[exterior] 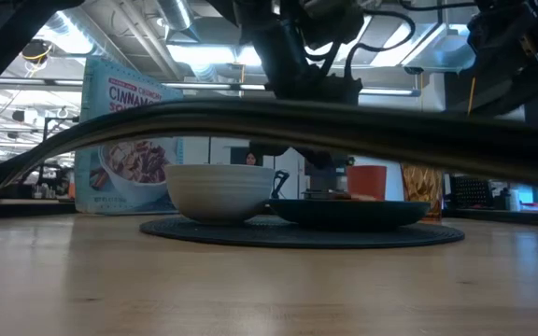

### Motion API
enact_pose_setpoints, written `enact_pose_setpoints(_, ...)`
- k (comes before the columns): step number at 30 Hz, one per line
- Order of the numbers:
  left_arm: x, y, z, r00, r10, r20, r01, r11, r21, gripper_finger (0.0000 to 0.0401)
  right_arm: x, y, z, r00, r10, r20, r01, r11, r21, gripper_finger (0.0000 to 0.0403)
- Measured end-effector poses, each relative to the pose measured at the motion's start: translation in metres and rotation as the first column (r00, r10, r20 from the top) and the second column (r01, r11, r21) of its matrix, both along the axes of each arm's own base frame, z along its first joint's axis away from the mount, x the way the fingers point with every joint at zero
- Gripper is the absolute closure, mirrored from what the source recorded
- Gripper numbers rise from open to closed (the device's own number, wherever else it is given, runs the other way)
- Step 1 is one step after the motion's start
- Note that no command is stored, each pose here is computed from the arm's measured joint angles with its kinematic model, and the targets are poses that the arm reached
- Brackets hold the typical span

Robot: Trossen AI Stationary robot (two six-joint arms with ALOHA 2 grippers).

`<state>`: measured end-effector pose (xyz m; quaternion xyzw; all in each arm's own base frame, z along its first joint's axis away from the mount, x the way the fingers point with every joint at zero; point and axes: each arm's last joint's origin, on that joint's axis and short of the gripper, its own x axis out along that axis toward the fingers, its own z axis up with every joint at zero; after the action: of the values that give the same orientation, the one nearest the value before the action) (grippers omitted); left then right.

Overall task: Arrange a breakfast setting
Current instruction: Put the toasted bagel on top of the green plate on the blue table mat

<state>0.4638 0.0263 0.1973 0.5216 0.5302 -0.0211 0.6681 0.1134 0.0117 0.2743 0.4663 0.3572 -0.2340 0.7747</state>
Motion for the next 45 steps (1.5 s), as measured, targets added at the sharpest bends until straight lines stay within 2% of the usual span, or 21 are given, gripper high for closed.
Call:
enact_pose_setpoints(5,-0.003,-0.002,0.004,1.0,0.0,-0.023,0.001,0.999,0.047,0.03,-0.001,0.0,-0.001,1.0,0.0,-0.016,0.0,1.0,-0.002,0.0078)
enact_pose_setpoints(9,-0.009,0.003,0.025,0.995,0.086,0.054,-0.089,0.994,0.058,0.0293,-0.002,0.0,-0.001,1.0,-0.002,-0.022,0.002,1.0,-0.001,0.0078)
enact_pose_setpoints(12,-0.021,0.012,0.051,0.962,0.211,0.171,-0.202,0.977,-0.071,0.0295,0.001,0.0,-0.001,0.999,-0.03,-0.018,0.03,0.999,0.016,0.0078)
enact_pose_setpoints(14,-0.029,0.022,0.068,0.91,0.329,0.251,-0.268,0.93,-0.25,0.0295,0.005,-0.001,-0.002,0.998,-0.067,-0.017,0.068,0.998,0.001,0.0078)
enact_pose_setpoints(15,-0.033,0.031,0.073,0.878,0.401,0.262,-0.293,0.883,-0.367,0.0295,0.008,-0.001,-0.003,0.996,-0.085,-0.018,0.085,0.996,-0.014,0.0078)
enact_pose_setpoints(16,-0.035,0.041,0.075,0.842,0.474,0.258,-0.305,0.812,-0.498,0.0295,0.011,-0.001,-0.004,0.995,-0.102,-0.016,0.101,0.995,-0.023,0.0078)
enact_pose_setpoints(18,-0.038,0.068,0.076,0.764,0.614,0.2,-0.307,0.618,-0.724,0.0295,0.018,-0.001,-0.005,0.991,-0.13,-0.01,0.13,0.991,-0.043,0.0078)
enact_pose_setpoints(20,-0.04,0.095,0.071,0.689,0.718,0.105,-0.302,0.415,-0.858,0.0295,0.024,-0.001,-0.006,0.989,-0.149,0.008,0.149,0.988,-0.051,0.0078)
enact_pose_setpoints(22,-0.039,0.119,0.066,0.621,0.781,0.06,-0.258,0.277,-0.926,0.0295,0.031,0.0,-0.006,0.987,-0.157,0.026,0.158,0.986,-0.045,0.0078)
enact_pose_setpoints(24,-0.038,0.14,0.057,0.588,0.809,0.016,-0.225,0.183,-0.957,0.0295,0.037,0.001,-0.006,0.986,-0.164,0.042,0.165,0.986,-0.036,0.0078)
enact_pose_setpoints(28,-0.03,0.167,0.033,0.565,0.824,-0.033,-0.15,0.063,-0.987,0.0295,0.043,0.002,-0.006,0.986,-0.154,0.063,0.155,0.988,-0.015,0.0078)
enact_pose_setpoints(30,-0.025,0.173,0.02,0.547,0.836,-0.044,-0.147,0.044,-0.988,0.0295,0.045,0.003,-0.006,0.987,-0.148,0.067,0.149,0.989,-0.005,0.0078)
enact_pose_setpoints(33,-0.019,0.176,-0.001,0.519,0.853,-0.052,-0.184,0.052,-0.982,0.0295,0.044,0.003,-0.006,0.986,-0.152,0.066,0.152,0.988,0.007,0.0078)
enact_pose_setpoints(36,-0.012,0.176,-0.018,0.534,0.844,-0.048,-0.183,0.06,-0.981,0.0295,0.044,0.003,-0.006,0.984,-0.165,0.065,0.164,0.986,0.019,0.0078)
enact_pose_setpoints(38,-0.009,0.175,-0.026,0.532,0.846,-0.037,-0.185,0.074,-0.98,0.0295,0.044,0.003,-0.006,0.984,-0.165,0.065,0.164,0.986,0.021,0.0078)
enact_pose_setpoints(40,-0.005,0.174,-0.031,0.517,0.856,-0.004,-0.194,0.113,-0.975,0.0295,0.044,0.003,-0.006,0.984,-0.164,0.064,0.163,0.986,0.022,0.0078)
enact_pose_setpoints(45,0.001,0.168,-0.03,0.498,0.866,0.054,-0.188,0.168,-0.968,0.0296,0.044,0.003,-0.006,0.986,-0.153,0.059,0.151,0.988,0.036,0.0078)
